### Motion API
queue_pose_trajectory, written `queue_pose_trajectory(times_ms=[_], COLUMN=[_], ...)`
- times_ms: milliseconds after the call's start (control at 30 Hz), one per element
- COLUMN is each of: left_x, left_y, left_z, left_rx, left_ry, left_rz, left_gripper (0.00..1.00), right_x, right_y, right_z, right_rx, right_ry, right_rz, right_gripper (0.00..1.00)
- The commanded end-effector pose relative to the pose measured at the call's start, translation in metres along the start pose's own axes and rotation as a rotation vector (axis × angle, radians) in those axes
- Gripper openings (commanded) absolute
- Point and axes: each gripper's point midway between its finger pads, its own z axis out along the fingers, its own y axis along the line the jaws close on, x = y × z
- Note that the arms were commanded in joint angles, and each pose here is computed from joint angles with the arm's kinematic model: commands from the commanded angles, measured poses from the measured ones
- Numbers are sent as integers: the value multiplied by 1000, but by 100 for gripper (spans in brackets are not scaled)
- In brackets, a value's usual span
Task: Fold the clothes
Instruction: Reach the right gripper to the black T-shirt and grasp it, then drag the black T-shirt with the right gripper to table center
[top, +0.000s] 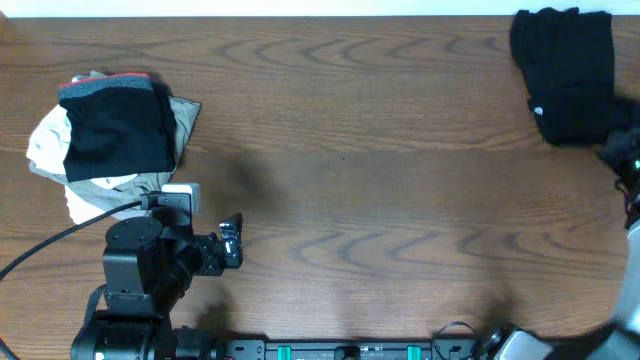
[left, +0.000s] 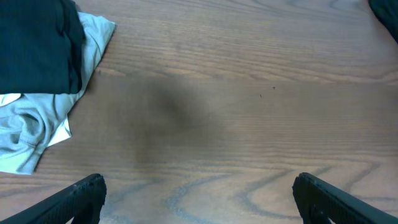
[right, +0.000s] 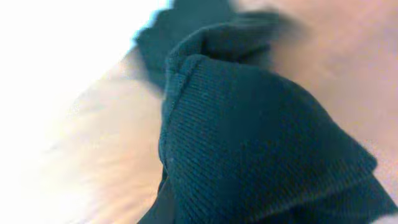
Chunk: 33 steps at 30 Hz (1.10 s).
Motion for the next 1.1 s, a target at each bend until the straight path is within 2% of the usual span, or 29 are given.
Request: queue_pose_trajectory(times_ms=[0,100,233,333,400,467,500,600,633,700,933,1067], left_x=[-5,-5,-4,-4,-4,-4,-4,-4,-4,-4,-10,-10], left_y=[-4,-4,-4,-4,-4,-4,-4,-4,-4,-4,-16,-19], left_z=[-3,-3,-3,-3,-3,-3,-3,-3,-3,-3,-2,2], left_rx=[15,15,15,14,15,15,15,15,15,15,87,102], left_ry=[-12,-11,-11,-10,-10,-10,-10,-10,-10,-10,-25,-8], left_rz=[-1,-1,-1,-1,-1,-1,-1,-1,-1,-1,4,-2], left_gripper=[98,98,98,98,98,98,98,98,98,98,98,98], right_x=[10,43,87,127,151,160,158,139,130,120,118,149], right_y=[97,154,194,214,222,217,207,174,162,150,121,122], right_z=[-47,-81,-99,-102,-99,-89,-79,-54,-48,-41,-30,-25], right_rx=[-260,-379,-446,-507,-544,-503,-427,-182,-103,-35,47,-24], right_ry=[4,42,115,222,270,283,279,229,203,176,225,376], right_rz=[-144,-251,-354,-449,-579,-667,-670,-606,-578,-566,-498,-504], right_gripper=[1,3,17,14,17,28,29,34,41,50,52,55])
